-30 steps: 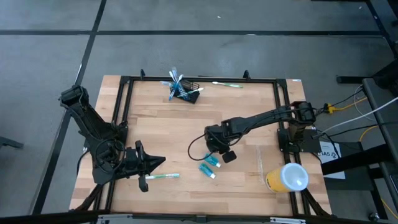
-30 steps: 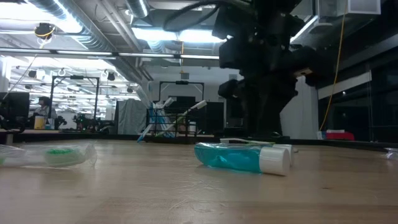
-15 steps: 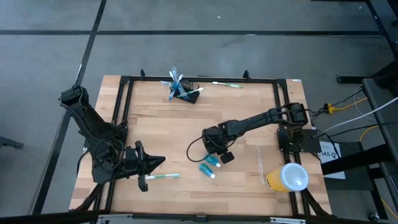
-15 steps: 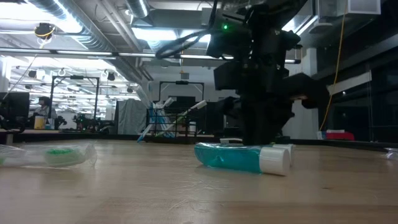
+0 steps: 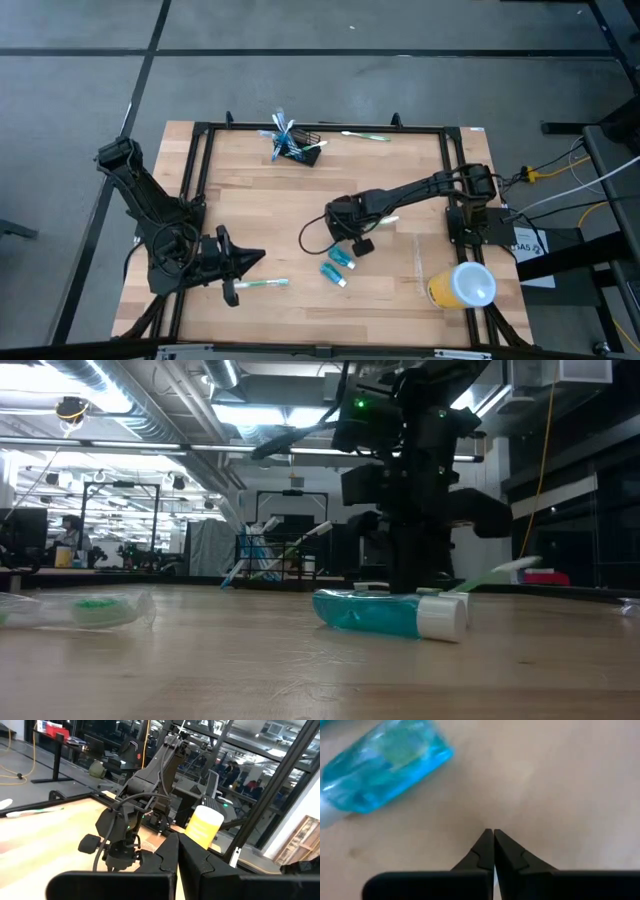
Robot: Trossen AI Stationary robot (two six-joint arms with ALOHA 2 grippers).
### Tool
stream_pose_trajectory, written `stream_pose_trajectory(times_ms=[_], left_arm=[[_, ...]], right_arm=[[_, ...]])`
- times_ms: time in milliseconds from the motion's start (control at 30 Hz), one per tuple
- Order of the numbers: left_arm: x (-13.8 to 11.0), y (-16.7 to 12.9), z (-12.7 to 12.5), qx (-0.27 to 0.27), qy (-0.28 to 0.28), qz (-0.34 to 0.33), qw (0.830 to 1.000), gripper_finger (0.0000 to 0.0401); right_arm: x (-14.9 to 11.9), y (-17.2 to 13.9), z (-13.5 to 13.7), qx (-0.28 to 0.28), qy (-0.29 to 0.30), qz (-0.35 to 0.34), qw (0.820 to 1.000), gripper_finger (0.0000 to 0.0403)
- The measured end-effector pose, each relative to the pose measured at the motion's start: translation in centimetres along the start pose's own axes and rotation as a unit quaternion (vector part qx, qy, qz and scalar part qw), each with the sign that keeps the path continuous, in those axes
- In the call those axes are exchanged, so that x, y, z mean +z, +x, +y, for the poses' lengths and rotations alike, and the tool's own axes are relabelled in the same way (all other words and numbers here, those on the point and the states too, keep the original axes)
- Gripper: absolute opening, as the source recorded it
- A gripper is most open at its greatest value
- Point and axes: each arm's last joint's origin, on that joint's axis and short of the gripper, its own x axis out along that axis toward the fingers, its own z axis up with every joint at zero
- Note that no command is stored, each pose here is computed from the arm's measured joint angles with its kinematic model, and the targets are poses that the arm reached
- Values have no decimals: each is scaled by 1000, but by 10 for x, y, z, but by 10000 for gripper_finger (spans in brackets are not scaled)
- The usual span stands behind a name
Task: Pick & Place toothbrushing station
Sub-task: Put the green toothbrush into the wire organizer
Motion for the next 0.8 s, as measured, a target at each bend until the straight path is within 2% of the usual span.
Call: stream_pose_trajectory(times_ms=[100, 233, 267, 367, 500, 633, 700, 800], left_arm=[[1, 0, 1, 20, 11, -9, 1000, 5], [2, -5, 4, 79, 25, -36, 996, 2], [2, -7, 4, 94, 27, -43, 994, 2], [2, -13, 4, 93, 38, -41, 994, 3], [5, -16, 5, 89, 29, -41, 995, 2], [5, -16, 5, 88, 22, -41, 995, 2], [4, -16, 5, 88, 14, -42, 995, 3], [1, -16, 7, 87, 4, -42, 995, 1]], right_arm=[[6, -16, -7, -28, 13, -25, 999, 2], [14, -51, -22, -71, 47, -85, 993, 2], [15, -62, -27, -81, 60, -107, 989, 1], [19, -102, -45, -121, 96, -203, 967, 1], [17, -148, -70, -172, 138, -328, 918, 1], [9, -191, -97, -228, 163, -452, 847, 1], [6, -203, -108, -252, 167, -490, 818, 0], [1, -210, -125, -271, 159, -532, 787, 0]])
